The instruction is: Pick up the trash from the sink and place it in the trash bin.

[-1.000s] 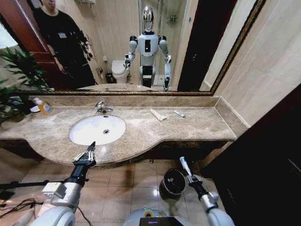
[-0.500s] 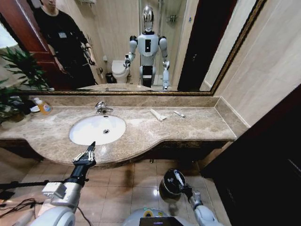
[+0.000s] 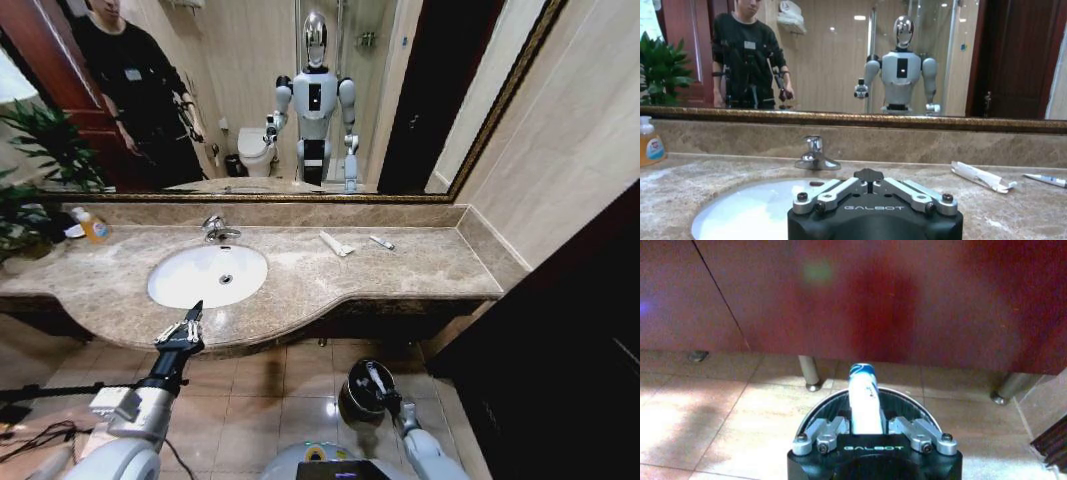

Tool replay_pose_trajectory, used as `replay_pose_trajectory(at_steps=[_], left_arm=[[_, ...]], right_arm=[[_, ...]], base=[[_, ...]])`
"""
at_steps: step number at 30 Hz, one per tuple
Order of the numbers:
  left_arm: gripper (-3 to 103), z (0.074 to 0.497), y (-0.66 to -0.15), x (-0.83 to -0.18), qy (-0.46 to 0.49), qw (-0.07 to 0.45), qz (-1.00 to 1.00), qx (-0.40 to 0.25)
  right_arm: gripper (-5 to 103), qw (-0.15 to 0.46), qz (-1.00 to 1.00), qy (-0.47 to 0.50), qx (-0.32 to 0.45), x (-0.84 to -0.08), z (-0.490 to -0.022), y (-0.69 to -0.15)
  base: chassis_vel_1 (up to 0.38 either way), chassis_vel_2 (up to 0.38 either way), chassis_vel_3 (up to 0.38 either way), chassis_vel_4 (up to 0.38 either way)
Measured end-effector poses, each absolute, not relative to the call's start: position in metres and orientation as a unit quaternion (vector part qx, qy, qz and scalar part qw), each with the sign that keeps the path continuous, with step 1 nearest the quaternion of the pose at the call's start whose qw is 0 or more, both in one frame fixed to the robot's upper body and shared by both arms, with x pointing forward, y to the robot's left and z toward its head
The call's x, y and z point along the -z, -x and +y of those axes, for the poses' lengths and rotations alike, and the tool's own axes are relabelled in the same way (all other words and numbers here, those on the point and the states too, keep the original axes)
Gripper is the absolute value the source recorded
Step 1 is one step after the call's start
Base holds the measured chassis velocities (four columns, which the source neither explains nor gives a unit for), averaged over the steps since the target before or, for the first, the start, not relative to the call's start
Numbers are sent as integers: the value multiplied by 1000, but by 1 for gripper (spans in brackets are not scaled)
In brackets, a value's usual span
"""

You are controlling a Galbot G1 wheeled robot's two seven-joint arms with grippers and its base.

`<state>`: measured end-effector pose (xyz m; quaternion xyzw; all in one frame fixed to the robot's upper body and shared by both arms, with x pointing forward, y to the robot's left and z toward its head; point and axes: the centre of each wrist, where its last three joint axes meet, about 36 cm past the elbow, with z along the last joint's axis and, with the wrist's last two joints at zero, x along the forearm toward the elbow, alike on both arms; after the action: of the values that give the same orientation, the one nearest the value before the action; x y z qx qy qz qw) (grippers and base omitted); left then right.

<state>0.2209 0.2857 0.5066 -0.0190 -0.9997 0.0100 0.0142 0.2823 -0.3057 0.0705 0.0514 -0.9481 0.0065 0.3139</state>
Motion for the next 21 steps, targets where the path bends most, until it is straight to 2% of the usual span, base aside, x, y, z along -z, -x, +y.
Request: replay_pose_trajectory(at_steps=[1,2,3,6,8,9,10,11,12,14,16,17,20,21], left_arm=[[0,286,-221,-507,19,14,-1000,-10],[0,286,-221,-507,19,14,-1000,-10],[0,286,-221,-507,19,14,-1000,-10],[0,286,-221,-507,19,14,-1000,-10],[0,286,-221,-507,19,14,-1000,-10],[0,286,-221,-507,19,14,-1000,-10],[0,286,-221,-507,19,14,-1000,-10],[0,286,-221,-507,19,14,-1000,-10],[0,286,-221,-507,19,14,-1000,-10],[0,286,-221,-507,19,14,-1000,-10],[0,286,-221,-507,19,14,-1000,-10],[0,286,-221,-507,19,14,-1000,-10],[0,286,-221,-507,19,14,-1000,-10],[0,286,-221,-507,19,14,-1000,-10]], right_arm=[[24,311,-949,-51,-11,-69,-306,-282],[28,308,-950,-51,-15,-68,-307,-281],[28,308,-950,-51,-15,-68,-307,-281],[44,305,-951,-46,-21,-68,-310,-282],[44,305,-951,-44,-22,-68,-310,-282],[50,303,-952,-42,-23,-69,-310,-282],[50,303,-952,-42,-23,-69,-310,-282],[55,302,-952,-42,-23,-69,-310,-283],[66,300,-953,-42,-24,-71,-311,-283],[66,298,-953,-43,-25,-72,-310,-284],[77,296,-954,-44,-25,-73,-310,-284],[77,296,-954,-44,-25,-73,-310,-284],[93,296,-954,-45,-25,-73,-310,-282],[93,296,-954,-45,-25,-73,-310,-282]], base=[[0,0,0,0],[0,0,0,0],[0,0,0,0],[0,0,0,0],[0,0,0,0],[0,0,0,0],[0,0,0,0],[0,0,0,0],[0,0,0,0],[0,0,0,0],[0,0,0,0],[0,0,0,0],[0,0,0,0],[0,0,0,0]])
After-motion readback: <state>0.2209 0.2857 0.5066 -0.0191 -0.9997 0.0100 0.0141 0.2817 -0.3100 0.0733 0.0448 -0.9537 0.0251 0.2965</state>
